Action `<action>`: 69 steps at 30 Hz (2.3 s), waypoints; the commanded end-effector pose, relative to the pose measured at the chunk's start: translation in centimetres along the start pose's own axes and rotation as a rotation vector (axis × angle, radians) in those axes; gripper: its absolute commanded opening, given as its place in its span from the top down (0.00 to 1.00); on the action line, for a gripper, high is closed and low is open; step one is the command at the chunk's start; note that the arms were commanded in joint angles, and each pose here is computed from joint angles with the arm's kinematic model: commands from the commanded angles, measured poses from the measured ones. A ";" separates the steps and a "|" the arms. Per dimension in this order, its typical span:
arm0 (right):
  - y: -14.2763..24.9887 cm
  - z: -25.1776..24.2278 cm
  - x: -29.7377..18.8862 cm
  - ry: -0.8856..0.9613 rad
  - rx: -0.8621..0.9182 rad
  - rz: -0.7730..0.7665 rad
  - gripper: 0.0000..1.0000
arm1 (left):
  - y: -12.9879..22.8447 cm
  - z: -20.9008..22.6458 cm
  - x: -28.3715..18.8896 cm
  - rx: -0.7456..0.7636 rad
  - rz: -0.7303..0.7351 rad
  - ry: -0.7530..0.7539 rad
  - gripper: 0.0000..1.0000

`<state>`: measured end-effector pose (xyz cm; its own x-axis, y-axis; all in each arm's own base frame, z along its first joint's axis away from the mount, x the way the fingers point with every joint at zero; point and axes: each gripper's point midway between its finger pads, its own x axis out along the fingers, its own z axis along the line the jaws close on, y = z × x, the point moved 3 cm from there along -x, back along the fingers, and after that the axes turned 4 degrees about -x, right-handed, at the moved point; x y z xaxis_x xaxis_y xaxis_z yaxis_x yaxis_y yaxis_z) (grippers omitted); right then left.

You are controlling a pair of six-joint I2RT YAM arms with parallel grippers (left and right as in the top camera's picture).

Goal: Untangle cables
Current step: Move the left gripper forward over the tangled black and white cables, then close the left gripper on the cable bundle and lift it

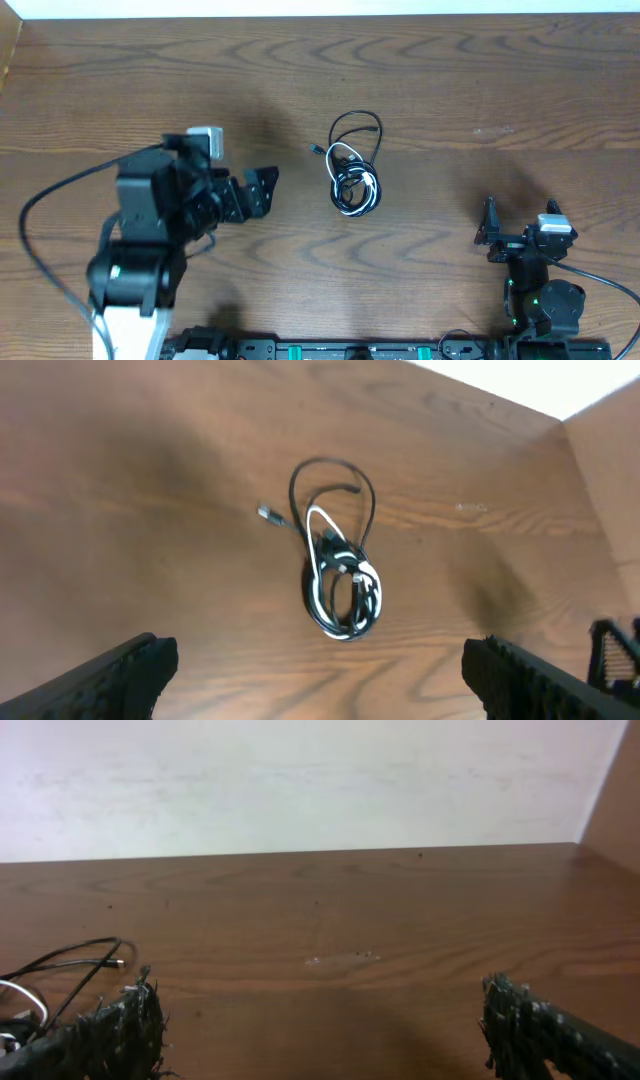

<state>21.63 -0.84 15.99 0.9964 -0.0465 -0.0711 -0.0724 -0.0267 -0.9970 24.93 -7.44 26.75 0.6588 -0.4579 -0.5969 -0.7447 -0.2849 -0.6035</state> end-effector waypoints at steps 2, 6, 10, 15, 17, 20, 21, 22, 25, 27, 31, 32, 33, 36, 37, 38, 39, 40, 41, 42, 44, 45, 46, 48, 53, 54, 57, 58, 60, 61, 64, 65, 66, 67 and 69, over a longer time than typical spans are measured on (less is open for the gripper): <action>0.1 0.0 0.0 0.003 -0.006 0.002 0.01 | 0.0 1.1 2.8 -0.246 0.094 -0.021 0.02; 0.1 0.0 0.0 0.003 -0.006 0.002 0.01 | 0.9 2.7 5.4 -0.349 0.185 -0.073 0.07; 0.1 0.0 0.0 0.003 -0.006 0.002 0.01 | 1.9 4.1 7.5 -0.495 0.256 -0.128 0.08; 0.1 0.0 0.0 0.003 -0.005 0.002 0.01 | 3.4 4.8 10.5 -0.510 0.346 -0.165 0.09; 0.1 0.0 0.0 0.003 -0.006 0.002 0.01 | 3.9 4.6 11.8 -0.489 0.372 -0.169 0.10; 0.1 0.0 0.0 0.003 -0.006 0.002 0.01 | 4.8 4.5 14.1 -0.428 0.384 -0.205 0.11; 0.1 0.0 0.0 0.003 -0.006 0.002 0.01 | 5.1 4.5 14.7 -0.409 0.384 -0.224 0.12; 0.1 0.0 0.0 0.003 -0.006 0.002 0.01 | 5.4 4.6 15.2 -0.387 0.384 -0.248 0.12; 0.1 0.0 0.0 0.003 -0.006 0.002 0.01 | 6.4 4.6 16.6 -0.331 0.385 -0.300 0.13; 0.1 0.0 0.0 0.003 -0.006 0.002 0.01 | 6.8 4.4 17.4 -0.304 0.382 -0.315 0.12; 0.1 0.0 0.0 0.003 -0.006 0.002 0.01 | 6.9 4.4 18.8 -0.248 0.343 -0.352 0.12; 0.1 0.0 0.0 0.003 -0.006 0.002 0.01 | 6.9 4.4 19.1 -0.241 0.334 -0.359 0.13; 0.1 0.0 0.0 0.003 -0.006 0.002 0.01 | 7.0 4.4 19.5 -0.239 0.327 -0.358 0.12; 0.1 0.0 0.0 0.003 -0.006 0.002 0.01 | 7.0 4.1 20.7 -0.240 0.313 -0.339 0.12; 0.1 0.0 0.0 0.003 -0.006 0.002 0.01 | 7.1 4.0 21.1 -0.237 0.312 -0.335 0.13; 0.1 0.0 0.0 0.003 -0.006 0.002 0.01 | 7.3 4.0 21.5 -0.238 0.312 -0.332 0.12; 0.1 0.0 0.0 0.003 -0.005 0.002 0.01 | 7.6 4.0 21.9 -0.249 0.318 -0.332 0.13; 0.1 0.0 0.0 0.003 -0.006 0.002 0.01 | 7.8 4.0 22.1 -0.258 0.324 -0.330 0.13; 0.1 0.0 0.0 0.003 -0.006 0.002 0.01 | 8.2 3.9 22.3 -0.267 0.334 -0.331 0.15; 0.1 0.0 0.0 0.003 -0.005 0.002 0.01 | 8.4 3.8 22.4 -0.267 0.343 -0.328 0.17; 0.1 0.0 0.0 0.003 -0.006 0.002 0.01 | 8.9 3.2 22.5 -0.258 0.361 -0.313 0.18; 0.1 0.0 0.0 0.003 -0.006 0.002 0.01 | 9.1 3.0 22.6 -0.251 0.365 -0.308 0.18; 0.1 0.0 0.0 0.003 -0.005 0.002 0.01 | 9.3 2.7 22.6 -0.244 0.369 -0.304 0.18; 0.1 0.0 0.0 0.003 -0.006 0.002 0.01 | 9.8 2.1 22.7 -0.227 0.377 -0.295 0.18; 0.1 0.0 0.0 0.003 -0.005 0.002 0.01 | 10.7 1.3 22.9 -0.138 0.371 -0.318 0.20; 0.1 0.0 0.0 0.003 -0.006 0.002 0.01 | 10.9 1.4 22.9 -0.127 0.365 -0.333 0.23; 0.1 0.0 0.0 0.003 -0.006 0.002 0.01 | 11.4 1.8 23.2 -0.104 0.359 -0.369 0.27; 0.1 0.0 0.0 0.003 -0.006 0.002 0.01 | 11.5 1.9 23.3 -0.104 0.364 -0.372 0.28; 0.1 0.0 0.0 0.003 -0.006 0.002 0.01 | 11.9 2.2 23.6 -0.105 0.374 -0.380 0.30; 0.1 0.0 0.0 0.003 -0.006 0.002 0.01 | 12.1 2.4 23.7 -0.105 0.381 -0.386 0.33; 0.1 0.0 0.0 0.003 -0.006 0.002 0.01 | 12.8 2.8 24.1 -0.106 0.401 -0.399 0.37; 0.1 0.0 0.0 0.003 -0.005 0.002 0.01 | 13.0 3.0 24.2 -0.109 0.406 -0.404 0.37; 0.1 0.0 0.0 0.003 -0.006 0.002 0.01 | 13.2 3.0 24.2 -0.120 0.409 -0.409 0.37; 0.1 0.0 0.0 0.003 -0.006 0.002 0.01 | 13.3 3.0 24.3 -0.134 0.409 -0.414 0.37; 0.1 0.0 0.0 0.003 -0.006 0.002 0.01 | 13.6 3.0 24.4 -0.149 0.410 -0.419 0.37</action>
<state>21.63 -0.84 15.99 0.9964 -0.0465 -0.0711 -0.0724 -0.0267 -0.9970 31.36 -20.00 3.40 0.2913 -0.2252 -0.9298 -0.9371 -0.2628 -0.2299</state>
